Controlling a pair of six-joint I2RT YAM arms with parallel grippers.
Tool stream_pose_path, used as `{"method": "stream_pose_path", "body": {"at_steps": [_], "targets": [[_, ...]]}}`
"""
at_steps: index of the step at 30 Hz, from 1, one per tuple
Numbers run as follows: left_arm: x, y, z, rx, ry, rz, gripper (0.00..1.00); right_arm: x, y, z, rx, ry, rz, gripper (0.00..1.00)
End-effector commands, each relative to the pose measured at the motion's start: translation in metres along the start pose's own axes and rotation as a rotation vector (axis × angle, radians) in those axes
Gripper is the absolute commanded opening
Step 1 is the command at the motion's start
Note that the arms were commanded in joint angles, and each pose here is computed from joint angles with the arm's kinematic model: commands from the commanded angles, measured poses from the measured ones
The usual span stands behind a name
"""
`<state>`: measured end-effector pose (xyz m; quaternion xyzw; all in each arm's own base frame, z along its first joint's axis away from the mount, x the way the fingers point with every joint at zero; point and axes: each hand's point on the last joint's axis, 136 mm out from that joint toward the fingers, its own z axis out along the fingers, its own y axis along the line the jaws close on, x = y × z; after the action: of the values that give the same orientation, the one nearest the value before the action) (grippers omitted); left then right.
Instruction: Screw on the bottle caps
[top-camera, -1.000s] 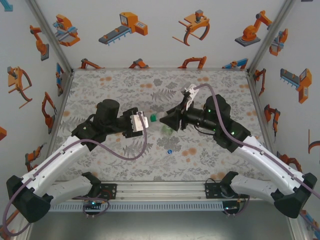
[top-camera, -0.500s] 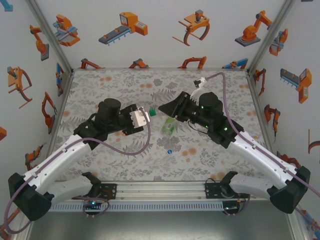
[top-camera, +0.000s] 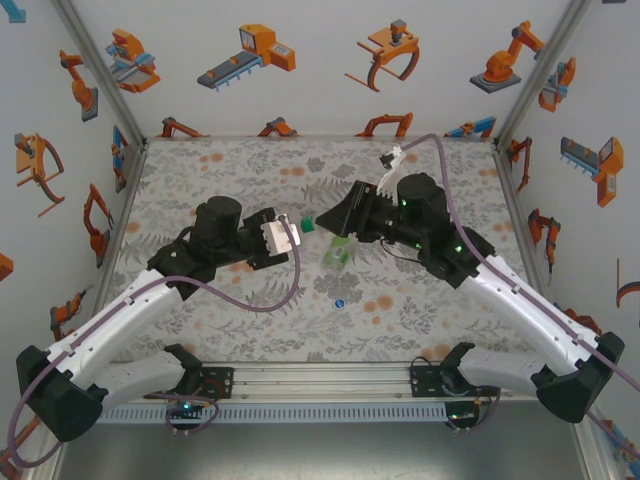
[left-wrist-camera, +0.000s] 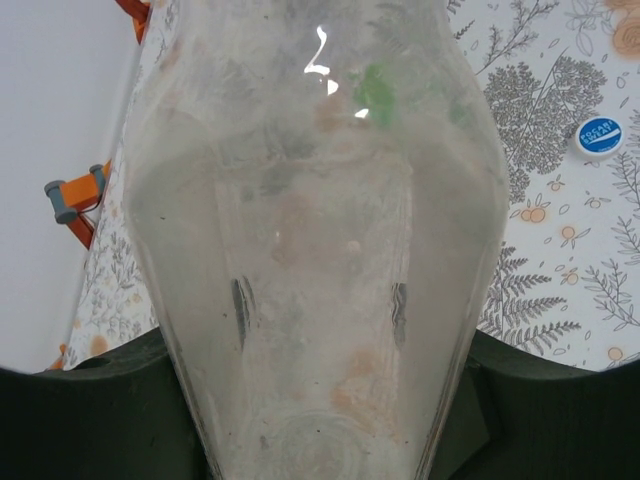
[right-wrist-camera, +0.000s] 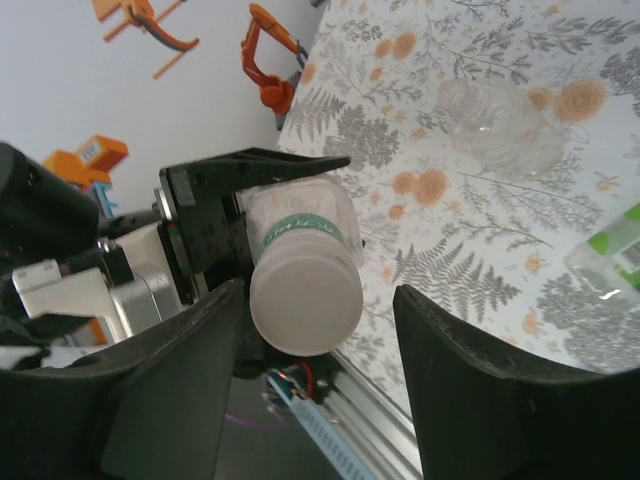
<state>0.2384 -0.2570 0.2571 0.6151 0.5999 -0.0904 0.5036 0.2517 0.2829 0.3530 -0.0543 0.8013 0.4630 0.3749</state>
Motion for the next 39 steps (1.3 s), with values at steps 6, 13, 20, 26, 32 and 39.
{"method": "stream_pose_path", "body": {"at_steps": [6,13,20,26,32,39], "targets": [[-0.028,-0.017,-0.009,0.102,-0.132,0.042,0.00,-0.007,0.043,-0.044,-0.136,-0.038,-0.555,0.60],[-0.036,-0.039,-0.011,0.242,-0.179,0.043,0.00,0.021,0.077,-0.073,-0.384,-0.051,-1.049,0.61],[-0.040,-0.045,-0.014,0.282,-0.198,0.042,0.00,0.053,0.085,-0.079,-0.579,-0.020,-1.344,0.63],[-0.040,-0.044,-0.014,0.280,-0.197,0.041,0.00,0.051,0.082,-0.069,-0.572,-0.023,-1.383,0.62],[-0.039,-0.045,-0.013,0.282,-0.196,0.041,0.00,0.054,0.077,-0.064,-0.564,-0.001,-1.390,0.58],[-0.039,-0.045,-0.014,0.281,-0.197,0.042,0.00,0.060,0.074,-0.064,-0.579,0.044,-1.388,0.52]]}}
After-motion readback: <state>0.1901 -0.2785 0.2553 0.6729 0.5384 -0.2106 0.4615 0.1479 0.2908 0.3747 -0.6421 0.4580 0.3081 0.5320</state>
